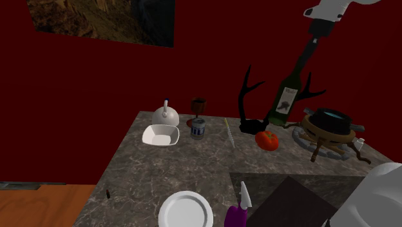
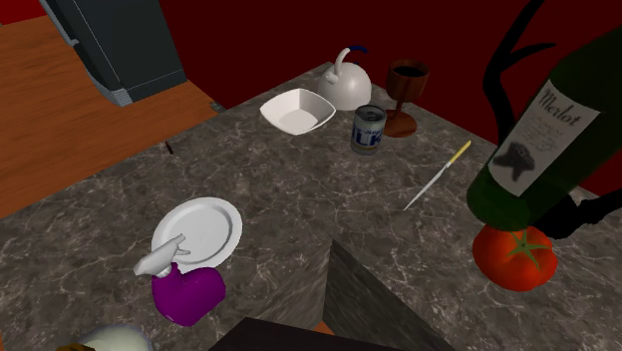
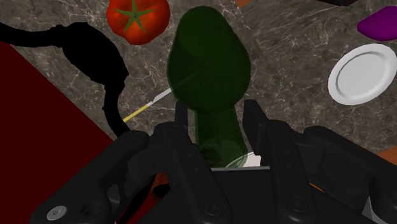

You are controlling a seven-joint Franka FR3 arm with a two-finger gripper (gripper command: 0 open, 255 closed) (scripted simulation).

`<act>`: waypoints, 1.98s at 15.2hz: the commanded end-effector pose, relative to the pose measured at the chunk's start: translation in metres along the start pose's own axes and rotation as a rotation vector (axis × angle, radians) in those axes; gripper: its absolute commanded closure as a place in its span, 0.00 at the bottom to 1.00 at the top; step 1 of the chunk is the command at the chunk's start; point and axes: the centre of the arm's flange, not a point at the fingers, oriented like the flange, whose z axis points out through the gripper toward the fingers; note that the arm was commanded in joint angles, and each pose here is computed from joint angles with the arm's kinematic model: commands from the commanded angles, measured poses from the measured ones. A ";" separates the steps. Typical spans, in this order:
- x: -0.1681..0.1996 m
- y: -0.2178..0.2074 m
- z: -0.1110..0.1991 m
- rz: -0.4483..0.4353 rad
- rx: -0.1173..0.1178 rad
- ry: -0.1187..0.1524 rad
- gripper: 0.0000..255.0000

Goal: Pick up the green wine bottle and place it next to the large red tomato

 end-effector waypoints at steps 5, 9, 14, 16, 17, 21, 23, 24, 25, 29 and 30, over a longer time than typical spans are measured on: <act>-0.003 -0.001 0.031 0.000 -0.001 0.001 1.00; -0.005 -0.002 0.052 0.000 -0.001 0.001 1.00; -0.008 -0.003 0.079 0.000 -0.001 0.001 1.00; -0.009 -0.003 0.089 0.000 -0.001 0.001 1.00; -0.010 -0.004 0.094 0.000 -0.001 0.001 1.00; -0.012 -0.004 0.115 0.000 -0.001 0.001 1.00; -0.013 -0.005 0.126 0.000 -0.001 0.001 1.00; -0.014 -0.005 0.131 0.000 -0.001 0.001 1.00; -0.014 -0.005 0.136 0.000 -0.001 0.001 1.00; -0.016 -0.006 0.157 0.000 -0.001 0.001 1.00; -0.017 -0.006 0.163 0.000 -0.001 0.001 1.00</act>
